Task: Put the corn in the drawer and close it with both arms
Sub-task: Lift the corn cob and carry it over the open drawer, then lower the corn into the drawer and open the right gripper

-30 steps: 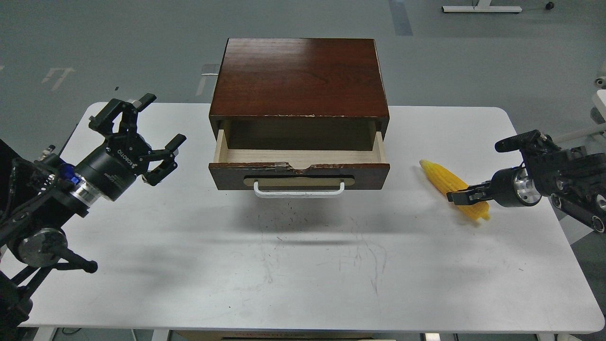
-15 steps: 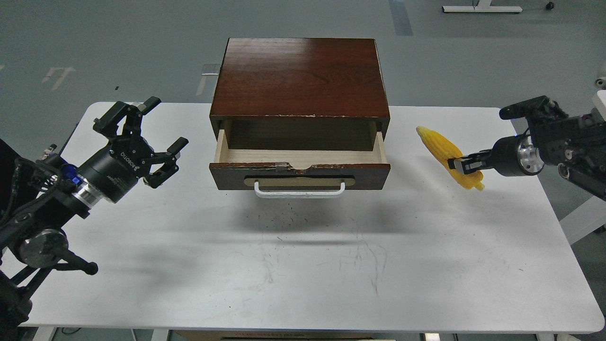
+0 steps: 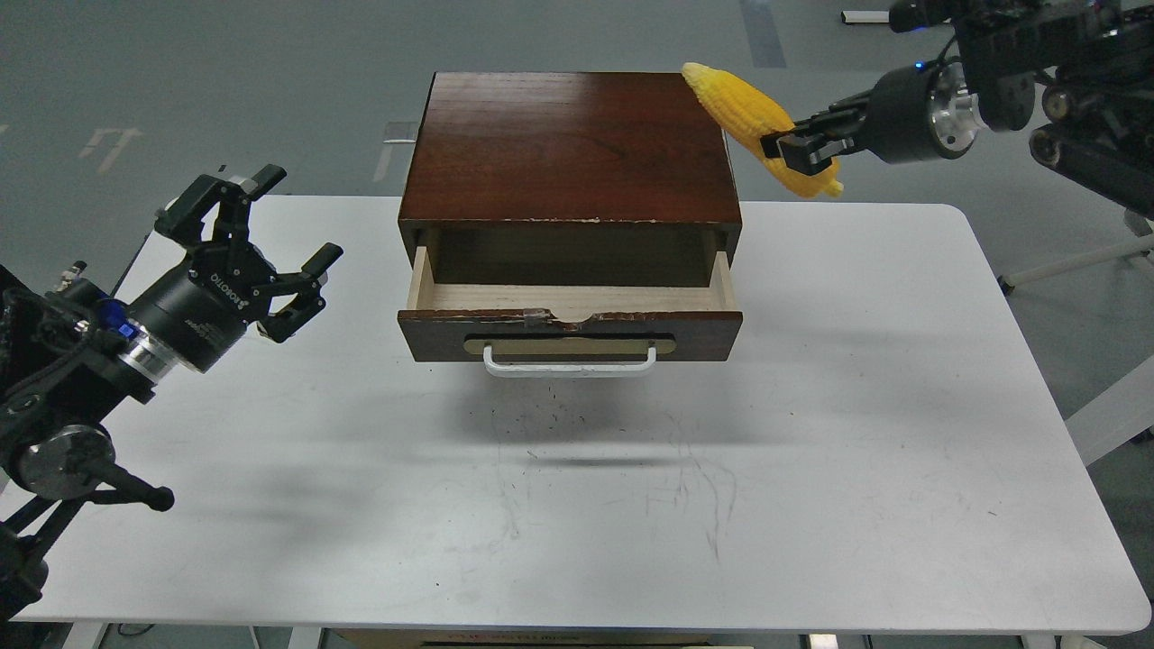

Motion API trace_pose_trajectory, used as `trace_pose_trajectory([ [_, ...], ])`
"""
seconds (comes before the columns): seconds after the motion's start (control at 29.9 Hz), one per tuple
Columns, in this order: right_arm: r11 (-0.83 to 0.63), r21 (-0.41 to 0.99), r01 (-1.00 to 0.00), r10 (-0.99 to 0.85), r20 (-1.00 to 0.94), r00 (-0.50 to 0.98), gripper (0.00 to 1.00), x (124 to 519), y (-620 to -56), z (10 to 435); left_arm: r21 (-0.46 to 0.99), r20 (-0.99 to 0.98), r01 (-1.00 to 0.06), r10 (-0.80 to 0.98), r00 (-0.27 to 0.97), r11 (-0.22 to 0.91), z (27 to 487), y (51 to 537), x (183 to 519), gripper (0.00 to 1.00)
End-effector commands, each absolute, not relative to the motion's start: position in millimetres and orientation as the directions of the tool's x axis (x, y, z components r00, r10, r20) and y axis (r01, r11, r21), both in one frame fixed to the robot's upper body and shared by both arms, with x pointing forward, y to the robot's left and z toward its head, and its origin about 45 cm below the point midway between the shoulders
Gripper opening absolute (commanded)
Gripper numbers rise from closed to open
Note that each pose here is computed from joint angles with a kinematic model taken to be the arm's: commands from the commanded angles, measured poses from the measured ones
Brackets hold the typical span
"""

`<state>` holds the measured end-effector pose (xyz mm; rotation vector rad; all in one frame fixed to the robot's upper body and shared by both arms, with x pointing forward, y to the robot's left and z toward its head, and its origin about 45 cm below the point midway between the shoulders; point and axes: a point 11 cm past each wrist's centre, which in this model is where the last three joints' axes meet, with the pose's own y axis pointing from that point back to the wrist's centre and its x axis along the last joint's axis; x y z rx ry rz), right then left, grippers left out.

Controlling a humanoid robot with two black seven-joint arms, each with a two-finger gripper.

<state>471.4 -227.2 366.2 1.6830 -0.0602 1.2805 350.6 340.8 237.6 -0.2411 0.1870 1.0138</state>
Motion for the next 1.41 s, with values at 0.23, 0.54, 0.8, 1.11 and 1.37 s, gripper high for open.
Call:
trace_pose_trajectory([
  [0.23,-0.564,0.708,-0.425,0.668,0.694,0.270,0.05,446.0,-136.0,377.6,-0.113,-0.262,-0.856,0.816,0.515,0.504,239.0,342.3,350.9,1.00],
  [0.54,-0.550,0.760,-0.347,0.752,0.631,0.190,0.05,431.9,-89.6,352.1,-0.118,-0.255,-0.859,0.821,0.512,0.499,242.0,345.6,351.6,1.00],
  [0.8,-0.535,0.752,-0.384,0.799,0.598,0.058,0.05,441.4,-84.6,341.4,-0.121,-0.255,-0.859,0.821,0.511,0.497,242.9,346.2,351.6,1.00],
  [1.11,-0.534,0.769,-0.352,0.808,0.586,0.054,0.06,435.1,-75.9,325.6,-0.121,-0.255,-0.860,0.822,0.510,0.496,243.2,346.7,351.6,1.00],
  [1.37,-0.531,0.781,-0.327,0.812,0.580,0.068,0.14,430.6,-74.6,311.9,-0.121,-0.255,-0.859,0.821,0.511,0.497,243.3,346.2,351.5,1.00],
])
